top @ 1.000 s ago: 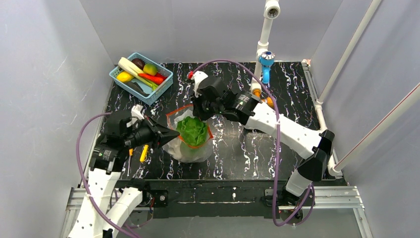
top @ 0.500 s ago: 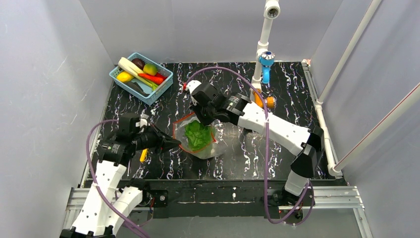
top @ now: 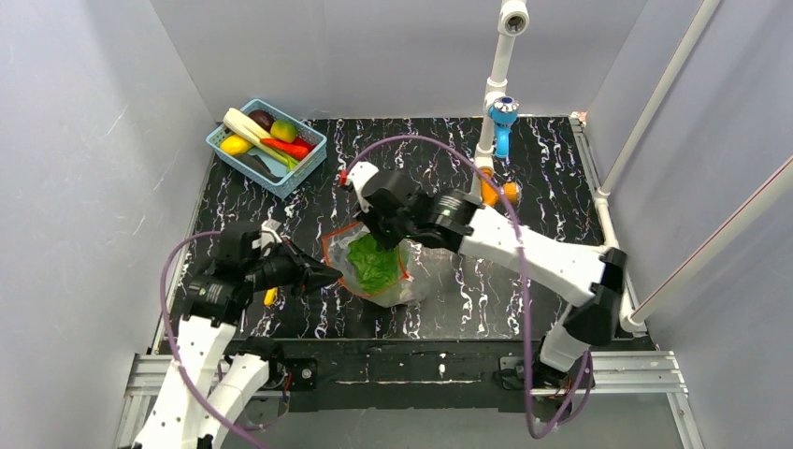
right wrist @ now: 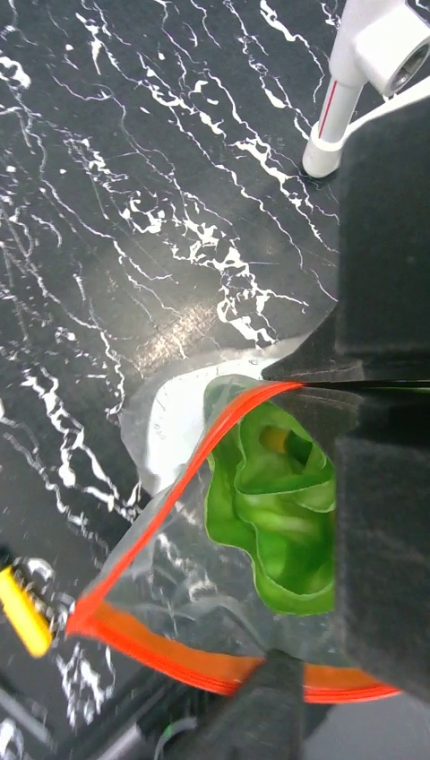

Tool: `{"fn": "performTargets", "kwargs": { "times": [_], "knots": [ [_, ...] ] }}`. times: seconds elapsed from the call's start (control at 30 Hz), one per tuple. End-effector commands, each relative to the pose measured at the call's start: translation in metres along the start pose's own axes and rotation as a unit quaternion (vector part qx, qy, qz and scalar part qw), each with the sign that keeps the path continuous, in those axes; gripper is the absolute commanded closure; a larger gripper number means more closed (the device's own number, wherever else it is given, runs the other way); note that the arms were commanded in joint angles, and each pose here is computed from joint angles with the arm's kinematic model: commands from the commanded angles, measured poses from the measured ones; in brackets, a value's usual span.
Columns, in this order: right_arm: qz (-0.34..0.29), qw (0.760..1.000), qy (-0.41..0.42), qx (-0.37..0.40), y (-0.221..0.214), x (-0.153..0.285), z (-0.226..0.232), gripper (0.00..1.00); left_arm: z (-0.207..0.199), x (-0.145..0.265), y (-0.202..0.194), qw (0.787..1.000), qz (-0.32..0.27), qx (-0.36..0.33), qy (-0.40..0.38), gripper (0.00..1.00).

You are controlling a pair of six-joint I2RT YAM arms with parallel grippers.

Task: Place the food in the zip-top bag and seal the zipper
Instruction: Adjust the zipper food storage bag at the center of the board.

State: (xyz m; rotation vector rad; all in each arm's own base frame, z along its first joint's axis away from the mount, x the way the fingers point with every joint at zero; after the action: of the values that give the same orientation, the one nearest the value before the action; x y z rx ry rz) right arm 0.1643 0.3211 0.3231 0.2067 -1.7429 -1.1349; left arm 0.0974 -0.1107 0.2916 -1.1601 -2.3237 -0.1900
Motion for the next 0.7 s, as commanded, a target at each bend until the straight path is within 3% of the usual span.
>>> {"fn": "performTargets", "kwargs": {
  "times": [0.0,0.2,0.3,0.47,0.57,0.67],
  "knots": [
    [0.037,0.998,-0.047,0.003,0.003,-0.023,-0.006,0.99,-0.008,-0.003,0.002,1.0,0.016,-0.002,-0.01,1.0],
    [-0.032,0.999,-0.001,0.002,0.021,0.025,-0.001,0.99,-0.046,0.032,-0.01,0.997,-0.011,-0.035,-0.062,1.0],
    [-0.051,0.998,0.027,-0.008,0.015,0.016,0.005,0.99,-0.022,0.019,-0.008,0.999,-0.004,-0.014,-0.032,1.0],
    [-0.004,1.0,0.01,-0.013,-0.004,-0.016,0.008,0.99,0.013,-0.007,-0.002,1.0,0.016,0.016,-0.01,1.0],
    [-0.001,1.0,-0.008,-0.007,0.006,-0.01,0.003,0.99,-0.009,0.002,-0.003,0.999,0.019,0.0,-0.033,1.0],
    [-0.019,1.0,-0.016,-0.001,0.018,0.01,-0.002,0.99,-0.037,0.028,-0.008,0.998,-0.016,-0.033,-0.047,1.0]
  ]
}}
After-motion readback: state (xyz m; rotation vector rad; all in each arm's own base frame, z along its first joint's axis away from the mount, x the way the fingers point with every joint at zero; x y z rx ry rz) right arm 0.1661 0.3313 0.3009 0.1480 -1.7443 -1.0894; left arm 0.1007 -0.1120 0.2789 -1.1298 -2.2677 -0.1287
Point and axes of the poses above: each gripper's point midway between its finger pads, its own x axis back along the fingers, its own z axis along the line the jaws close on, y = z × x, the point moved 8 cm from there along x, back along the fingers, and after that the axes turned 3 degrees about x, right-handed, at the moved point
